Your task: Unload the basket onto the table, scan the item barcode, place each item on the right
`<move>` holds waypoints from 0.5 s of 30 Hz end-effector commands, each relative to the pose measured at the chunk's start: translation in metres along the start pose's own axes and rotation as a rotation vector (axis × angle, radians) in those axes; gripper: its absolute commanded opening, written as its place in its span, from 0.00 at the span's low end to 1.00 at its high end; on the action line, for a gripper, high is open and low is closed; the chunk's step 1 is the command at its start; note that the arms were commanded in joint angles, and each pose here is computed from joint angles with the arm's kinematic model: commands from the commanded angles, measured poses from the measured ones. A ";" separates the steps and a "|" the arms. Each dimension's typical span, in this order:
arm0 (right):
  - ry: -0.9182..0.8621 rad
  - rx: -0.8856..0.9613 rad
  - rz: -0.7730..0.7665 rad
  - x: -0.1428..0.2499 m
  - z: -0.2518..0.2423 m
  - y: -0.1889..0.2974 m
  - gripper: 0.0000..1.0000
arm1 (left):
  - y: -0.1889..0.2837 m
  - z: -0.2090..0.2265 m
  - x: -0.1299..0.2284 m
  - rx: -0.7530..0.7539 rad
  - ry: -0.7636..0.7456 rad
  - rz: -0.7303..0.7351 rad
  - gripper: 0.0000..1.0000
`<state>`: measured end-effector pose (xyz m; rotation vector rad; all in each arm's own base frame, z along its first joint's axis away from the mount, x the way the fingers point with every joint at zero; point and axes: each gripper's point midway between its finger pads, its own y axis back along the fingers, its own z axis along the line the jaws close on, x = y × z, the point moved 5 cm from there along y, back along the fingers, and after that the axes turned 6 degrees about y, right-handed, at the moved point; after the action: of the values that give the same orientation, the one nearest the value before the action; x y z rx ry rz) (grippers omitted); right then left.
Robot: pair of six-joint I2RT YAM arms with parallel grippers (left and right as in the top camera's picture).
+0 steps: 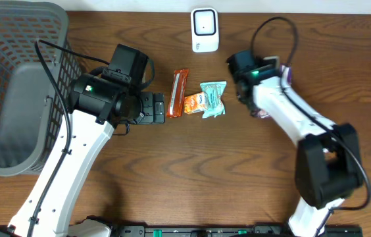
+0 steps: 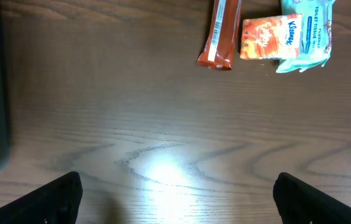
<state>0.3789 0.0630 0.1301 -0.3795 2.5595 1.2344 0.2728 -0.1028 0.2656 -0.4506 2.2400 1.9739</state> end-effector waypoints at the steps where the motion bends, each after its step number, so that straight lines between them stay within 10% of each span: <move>1: 0.011 -0.084 -0.053 0.000 0.031 0.022 0.04 | 0.001 0.001 -0.001 -0.013 0.001 -0.008 0.98; 5: 0.038 -0.206 -0.103 -0.001 0.064 0.047 0.31 | 0.001 0.001 -0.001 -0.013 0.001 -0.008 0.98; 11: 0.043 -0.399 -0.108 -0.008 0.090 0.076 0.36 | 0.001 0.001 -0.001 -0.013 0.001 -0.008 0.98; 15: 0.049 -0.543 -0.101 -0.030 0.084 0.101 0.60 | 0.001 0.001 -0.001 -0.013 0.001 -0.008 0.98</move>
<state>0.3690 0.1784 0.1355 -0.6166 2.3204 1.7147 0.2728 -0.1027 0.2656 -0.4508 2.2396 1.9742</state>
